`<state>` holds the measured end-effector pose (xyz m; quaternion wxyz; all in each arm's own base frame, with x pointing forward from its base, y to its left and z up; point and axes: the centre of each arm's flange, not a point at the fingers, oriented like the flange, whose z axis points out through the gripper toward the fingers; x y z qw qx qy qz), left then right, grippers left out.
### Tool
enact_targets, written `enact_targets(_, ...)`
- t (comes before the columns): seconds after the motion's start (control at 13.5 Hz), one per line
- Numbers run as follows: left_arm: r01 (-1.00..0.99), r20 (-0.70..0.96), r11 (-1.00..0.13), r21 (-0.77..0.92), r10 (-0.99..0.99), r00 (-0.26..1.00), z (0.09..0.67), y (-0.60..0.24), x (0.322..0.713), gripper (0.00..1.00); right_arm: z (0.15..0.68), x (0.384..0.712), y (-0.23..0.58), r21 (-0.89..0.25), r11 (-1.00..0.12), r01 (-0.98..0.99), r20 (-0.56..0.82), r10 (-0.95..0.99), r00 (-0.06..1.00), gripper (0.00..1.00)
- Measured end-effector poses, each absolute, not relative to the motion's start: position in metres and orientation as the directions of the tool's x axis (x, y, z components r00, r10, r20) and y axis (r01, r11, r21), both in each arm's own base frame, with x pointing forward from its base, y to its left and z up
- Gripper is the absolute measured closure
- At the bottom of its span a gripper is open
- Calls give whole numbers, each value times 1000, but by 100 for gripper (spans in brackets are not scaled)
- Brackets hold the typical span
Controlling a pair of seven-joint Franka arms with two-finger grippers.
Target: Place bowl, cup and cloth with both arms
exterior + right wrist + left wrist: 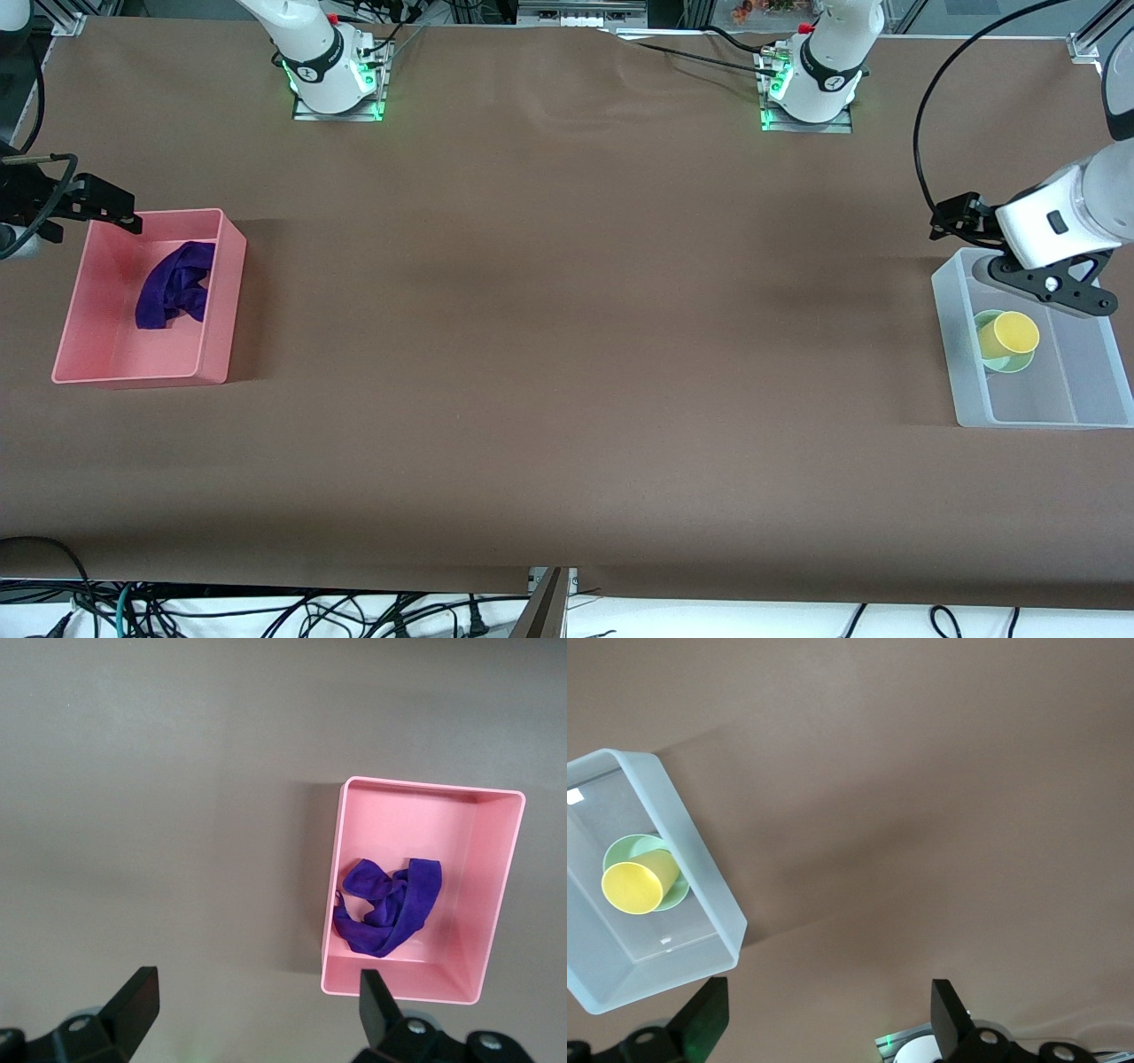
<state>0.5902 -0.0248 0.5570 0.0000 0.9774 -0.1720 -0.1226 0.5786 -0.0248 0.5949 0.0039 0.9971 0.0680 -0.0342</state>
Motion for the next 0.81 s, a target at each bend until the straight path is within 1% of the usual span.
enact_targets(0.15, -311, -235, -950, 23, -307, 922, 556, -25, 592, 0, 595, 579, -25, 3, -991, 136, -69, 135, 988, 0)
enact_targets(0.37, -226, -88, -973, 34, -228, 970, 548, -6, 603, 0, 595, 579, -25, 3, -991, 136, -69, 135, 988, 0)
enact_targets(0.59, -131, -50, -991, 23, -132, 990, 538, 1, 572, 0, 595, 579, -25, 3, -991, 136, -69, 135, 988, 0)
enact_targets(0.81, -118, -41, -993, 19, -119, 992, 544, -4, 554, 0, 595, 579, -25, 3, -991, 136, -69, 135, 988, 0)
